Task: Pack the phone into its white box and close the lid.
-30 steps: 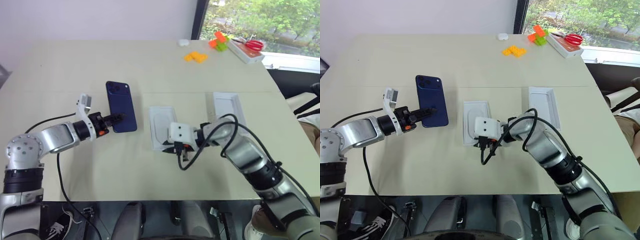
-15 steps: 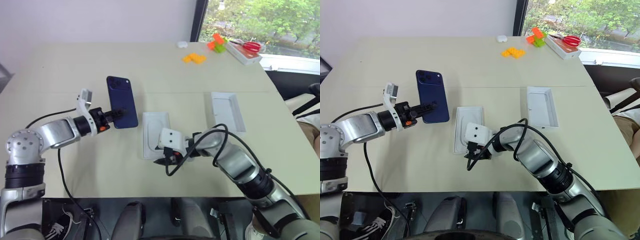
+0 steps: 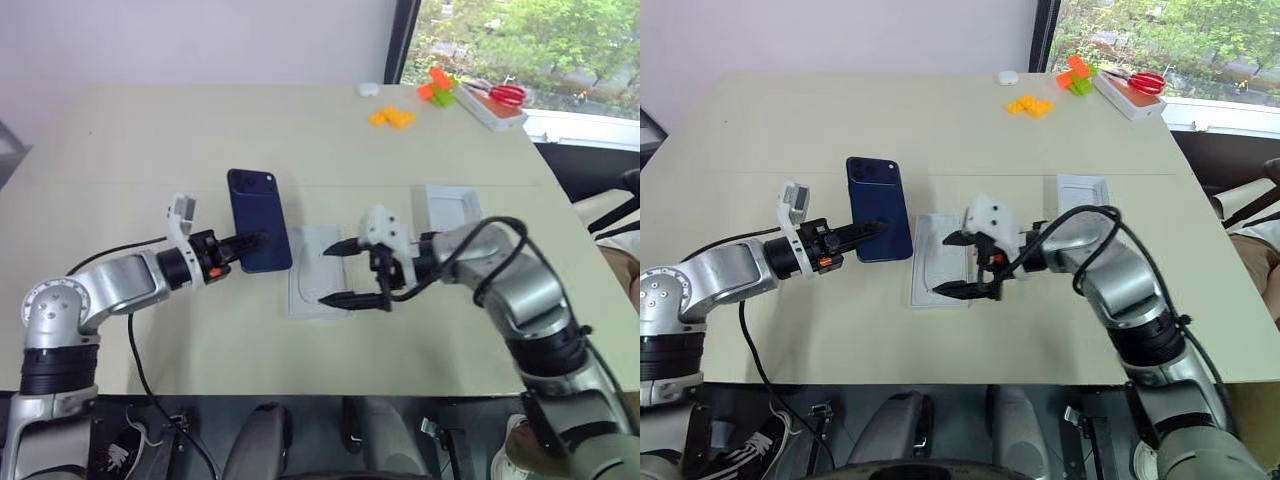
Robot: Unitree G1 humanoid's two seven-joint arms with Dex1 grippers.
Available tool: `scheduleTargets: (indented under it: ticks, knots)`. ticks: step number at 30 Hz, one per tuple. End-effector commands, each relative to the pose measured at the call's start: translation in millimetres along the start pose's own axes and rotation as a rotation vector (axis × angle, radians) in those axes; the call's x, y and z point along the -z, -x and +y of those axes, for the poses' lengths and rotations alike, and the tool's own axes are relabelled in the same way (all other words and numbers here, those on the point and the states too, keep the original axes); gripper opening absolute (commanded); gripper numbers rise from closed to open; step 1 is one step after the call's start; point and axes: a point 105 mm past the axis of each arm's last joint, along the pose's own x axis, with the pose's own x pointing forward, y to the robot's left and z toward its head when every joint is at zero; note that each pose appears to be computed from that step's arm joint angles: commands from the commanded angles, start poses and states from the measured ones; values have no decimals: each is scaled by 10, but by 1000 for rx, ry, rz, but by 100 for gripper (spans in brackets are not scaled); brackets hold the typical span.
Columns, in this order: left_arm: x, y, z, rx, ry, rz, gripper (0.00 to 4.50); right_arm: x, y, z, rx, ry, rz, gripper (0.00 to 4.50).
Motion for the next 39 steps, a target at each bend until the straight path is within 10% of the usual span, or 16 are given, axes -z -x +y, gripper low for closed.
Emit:
scheduleTargets:
  ticks: [1, 24, 33, 39]
  knots:
    - [275, -139, -63, 31, 15, 95, 0, 103, 94, -42, 6, 7, 10, 443]
    - [549, -464, 21, -25, 80, 221, 0, 209, 64, -39, 48, 36, 28, 443]
    - [557, -486, -16, -27, 59, 232, 419, 204, 43, -74, 60, 46, 26, 449]
    - [440, -407, -118, -24, -55, 272, 442, 177, 20, -110, 72, 39, 7, 449]
